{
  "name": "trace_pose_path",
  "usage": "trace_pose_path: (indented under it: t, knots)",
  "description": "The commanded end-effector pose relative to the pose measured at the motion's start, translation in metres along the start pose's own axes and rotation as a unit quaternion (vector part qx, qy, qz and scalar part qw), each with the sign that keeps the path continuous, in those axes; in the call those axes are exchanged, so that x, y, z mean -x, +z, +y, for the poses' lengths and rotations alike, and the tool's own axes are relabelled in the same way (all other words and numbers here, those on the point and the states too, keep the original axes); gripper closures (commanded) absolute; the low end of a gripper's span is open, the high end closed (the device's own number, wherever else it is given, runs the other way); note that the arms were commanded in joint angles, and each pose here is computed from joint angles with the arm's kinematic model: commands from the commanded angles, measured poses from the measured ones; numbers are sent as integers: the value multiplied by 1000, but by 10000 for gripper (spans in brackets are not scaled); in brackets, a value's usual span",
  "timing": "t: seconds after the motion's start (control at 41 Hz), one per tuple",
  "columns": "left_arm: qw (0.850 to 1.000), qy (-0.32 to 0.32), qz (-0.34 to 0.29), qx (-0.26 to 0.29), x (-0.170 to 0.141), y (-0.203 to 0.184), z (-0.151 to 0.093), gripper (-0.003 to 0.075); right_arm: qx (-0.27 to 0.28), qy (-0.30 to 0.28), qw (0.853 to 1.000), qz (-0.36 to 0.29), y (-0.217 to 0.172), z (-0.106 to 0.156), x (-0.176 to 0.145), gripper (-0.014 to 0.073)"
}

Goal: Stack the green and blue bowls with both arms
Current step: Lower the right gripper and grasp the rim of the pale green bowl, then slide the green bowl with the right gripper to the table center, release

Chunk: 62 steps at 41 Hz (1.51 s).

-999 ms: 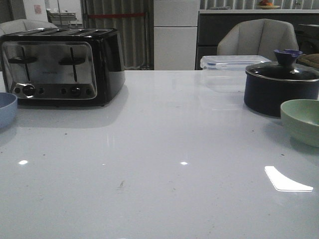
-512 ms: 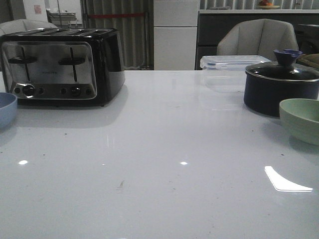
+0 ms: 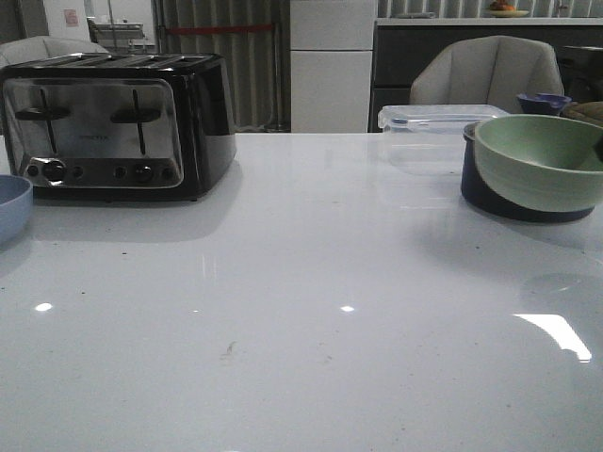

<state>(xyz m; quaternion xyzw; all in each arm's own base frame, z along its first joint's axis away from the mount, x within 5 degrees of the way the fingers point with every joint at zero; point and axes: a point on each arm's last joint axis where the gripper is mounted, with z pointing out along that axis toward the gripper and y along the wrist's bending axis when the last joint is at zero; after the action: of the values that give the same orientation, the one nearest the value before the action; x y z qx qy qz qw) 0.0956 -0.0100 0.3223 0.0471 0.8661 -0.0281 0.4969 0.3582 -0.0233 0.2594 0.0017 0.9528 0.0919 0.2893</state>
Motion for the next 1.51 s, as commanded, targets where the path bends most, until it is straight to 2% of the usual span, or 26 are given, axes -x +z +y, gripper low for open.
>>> trace_pose_path:
  t: [0.0,0.073,0.244,0.341,0.487,0.658,0.975,1.048,1.169,1.267,1.486]
  knots:
    - [999,-3,-50,-2,15,-4,0,157,14,-82,995,-52,-26,44,17,586]
    - [999,-3,-50,-2,15,-4,0,157,34,-123,991,-43,-22,73,17,581]
    - [999,-3,-50,-2,15,-4,0,157,77,-165,983,-34,-11,134,17,581]
    - [999,-3,-50,-2,15,-4,0,157,99,-184,978,-23,-3,161,14,581]
    - [999,-3,-50,-2,15,-4,0,157,116,-195,974,-2,15,186,7,581]
    - [999,-3,-50,-2,15,-4,0,157,122,-201,971,26,39,199,-4,581]
    - [999,-3,-50,-2,15,-4,0,157,120,-194,972,50,66,199,-13,568]
    - [999,-3,-50,-2,15,-4,0,157,120,-194,972,50,66,199,-13,512]
    - [999,-3,-50,-2,15,-4,0,157,116,-201,971,50,66,198,-12,330]
    - [999,-3,-50,-2,15,-4,0,157,112,-205,971,45,67,198,-12,223]
    - [999,-3,-50,-2,15,-4,0,157,116,-208,971,13,42,198,-2,195]
